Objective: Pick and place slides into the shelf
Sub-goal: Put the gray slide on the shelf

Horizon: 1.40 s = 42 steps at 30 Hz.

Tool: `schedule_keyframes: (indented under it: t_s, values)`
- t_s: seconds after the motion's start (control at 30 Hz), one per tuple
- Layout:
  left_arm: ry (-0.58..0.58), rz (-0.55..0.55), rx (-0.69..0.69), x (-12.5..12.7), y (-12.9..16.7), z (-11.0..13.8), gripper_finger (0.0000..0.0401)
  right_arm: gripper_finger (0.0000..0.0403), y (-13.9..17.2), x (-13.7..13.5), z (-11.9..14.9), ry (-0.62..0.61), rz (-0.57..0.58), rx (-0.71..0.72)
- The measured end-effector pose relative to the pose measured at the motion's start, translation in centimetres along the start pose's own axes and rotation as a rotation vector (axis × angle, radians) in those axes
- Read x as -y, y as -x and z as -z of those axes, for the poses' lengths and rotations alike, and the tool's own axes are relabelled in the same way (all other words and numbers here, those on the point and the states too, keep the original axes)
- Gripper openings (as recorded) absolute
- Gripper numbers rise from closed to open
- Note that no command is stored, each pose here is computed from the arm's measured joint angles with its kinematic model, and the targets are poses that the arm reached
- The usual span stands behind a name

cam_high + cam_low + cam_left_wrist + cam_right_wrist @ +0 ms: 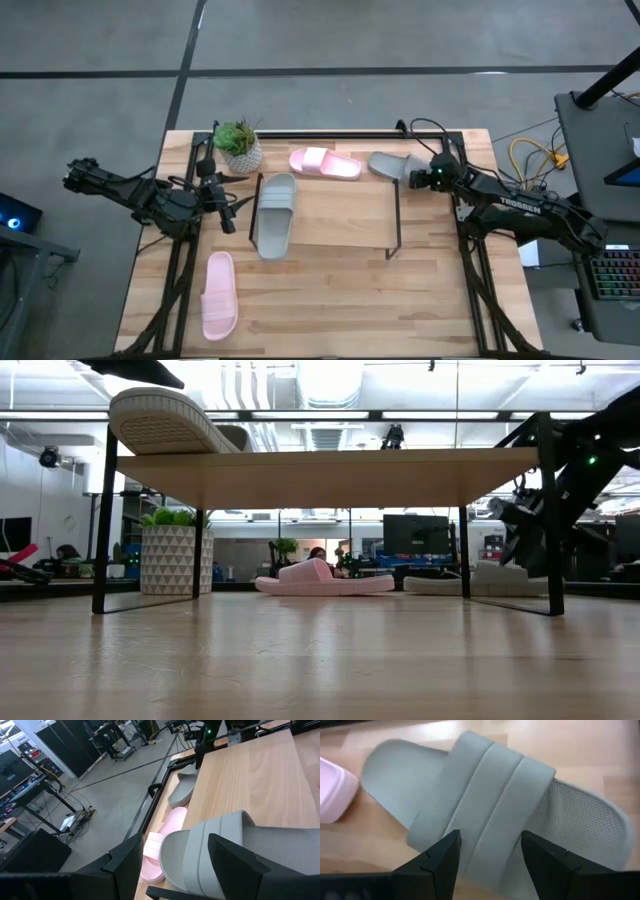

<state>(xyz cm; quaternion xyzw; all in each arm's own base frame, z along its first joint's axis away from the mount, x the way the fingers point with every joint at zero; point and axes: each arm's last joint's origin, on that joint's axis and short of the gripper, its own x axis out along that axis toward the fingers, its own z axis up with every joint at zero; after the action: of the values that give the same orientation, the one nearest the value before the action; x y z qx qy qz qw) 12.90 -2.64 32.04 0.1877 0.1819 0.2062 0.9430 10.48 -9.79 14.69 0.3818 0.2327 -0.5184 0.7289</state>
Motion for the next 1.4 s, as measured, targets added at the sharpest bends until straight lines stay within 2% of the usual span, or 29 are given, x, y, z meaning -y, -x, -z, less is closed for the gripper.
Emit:
schedule_keyframes:
  t_s: [0.13, 0.47, 0.67, 0.93, 1.17, 1.4]
  values:
    - [0.0, 0.0, -0.001, 0.0, 0.0, 0.0, 0.0208, 0.0201, 1.0, 0.2, -0.4, -0.027, -0.007, 0.104]
    - [0.001, 0.0, 0.001, 0.1, -0.1, 0.0, 0.0208, 0.0201, 1.1, 1.8, 0.9, -0.095, 0.013, 0.187]
    - [0.001, 0.0, 0.001, 0.1, -0.1, -0.1, 0.0208, 0.0201, 0.8, 1.5, 0.6, -0.139, -0.064, 0.242]
    - [0.0, 0.001, 0.0, 0.1, -0.1, -0.1, 0.0208, 0.0201, -0.1, 2.4, 1.9, -0.165, -0.014, 0.221]
    - [-0.001, 0.001, 0.0, 0.1, -0.1, -0.1, 0.0208, 0.0201, -0.8, 2.6, 2.5, -0.206, -0.105, 0.28]
    - [-0.004, 0.001, -0.003, 0.2, -0.2, -0.1, 0.0208, 0.0201, -0.9, 2.6, 2.5, -0.232, -0.114, 0.28]
